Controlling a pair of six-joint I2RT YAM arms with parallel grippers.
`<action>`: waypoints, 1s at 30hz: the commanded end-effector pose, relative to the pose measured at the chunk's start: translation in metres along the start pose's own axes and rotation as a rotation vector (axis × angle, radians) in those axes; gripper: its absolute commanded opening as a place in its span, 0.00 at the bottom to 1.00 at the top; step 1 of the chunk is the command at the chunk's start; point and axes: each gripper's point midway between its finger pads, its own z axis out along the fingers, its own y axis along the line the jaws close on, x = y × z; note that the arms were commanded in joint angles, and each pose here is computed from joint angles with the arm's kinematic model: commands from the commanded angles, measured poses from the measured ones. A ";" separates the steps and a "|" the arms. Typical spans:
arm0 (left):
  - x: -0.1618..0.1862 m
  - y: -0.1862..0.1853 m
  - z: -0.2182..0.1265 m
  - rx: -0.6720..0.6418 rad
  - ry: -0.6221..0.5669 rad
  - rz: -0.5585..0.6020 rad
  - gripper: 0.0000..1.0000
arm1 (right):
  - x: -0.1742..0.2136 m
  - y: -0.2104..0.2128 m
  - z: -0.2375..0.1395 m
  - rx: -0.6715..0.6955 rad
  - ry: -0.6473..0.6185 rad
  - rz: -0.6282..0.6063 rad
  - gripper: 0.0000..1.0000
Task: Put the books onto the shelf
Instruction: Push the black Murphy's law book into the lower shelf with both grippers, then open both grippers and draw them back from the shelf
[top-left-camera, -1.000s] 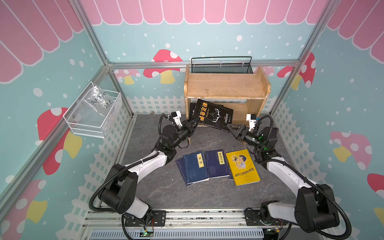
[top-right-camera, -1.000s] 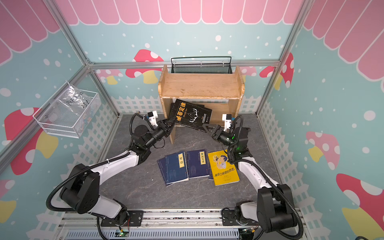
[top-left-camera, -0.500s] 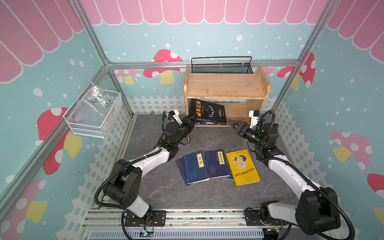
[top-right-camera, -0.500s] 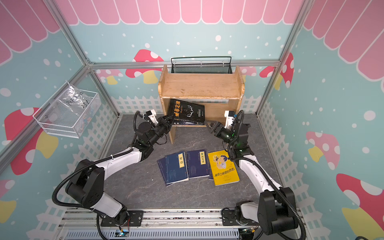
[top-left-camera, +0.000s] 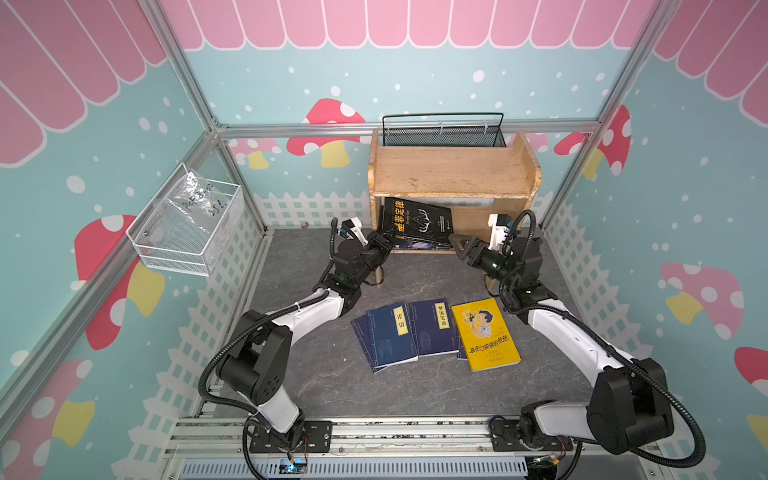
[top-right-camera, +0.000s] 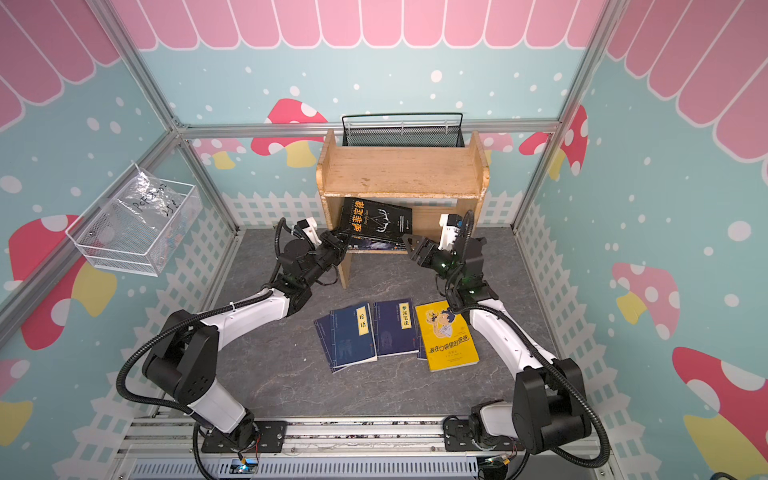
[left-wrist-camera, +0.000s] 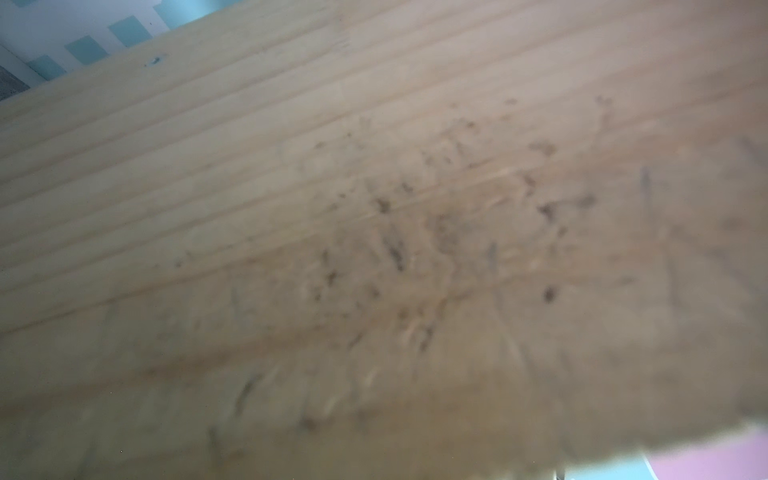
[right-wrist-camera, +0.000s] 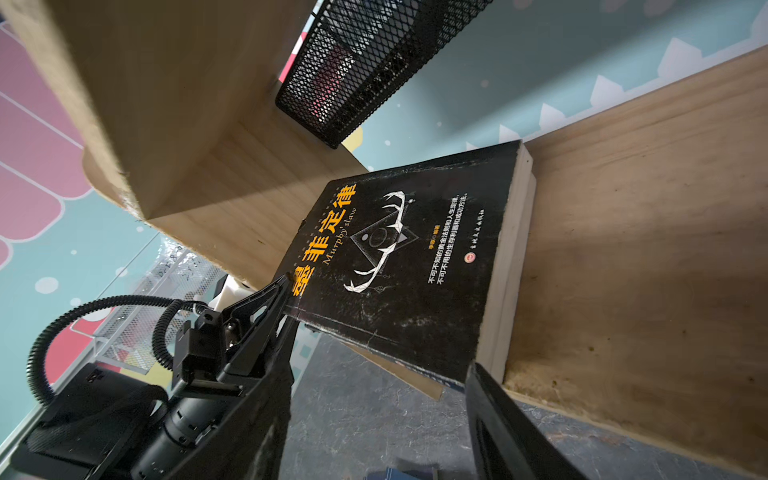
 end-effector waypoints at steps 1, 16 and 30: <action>-0.013 -0.036 0.001 0.101 -0.047 0.016 0.00 | -0.004 -0.004 0.010 0.035 -0.025 -0.044 0.67; -0.016 -0.023 -0.001 0.054 -0.060 0.018 0.00 | 0.001 -0.010 0.031 0.084 -0.029 -0.073 0.62; -0.010 -0.012 0.004 0.021 -0.035 0.007 0.01 | 0.007 -0.010 0.046 0.087 -0.003 -0.074 0.58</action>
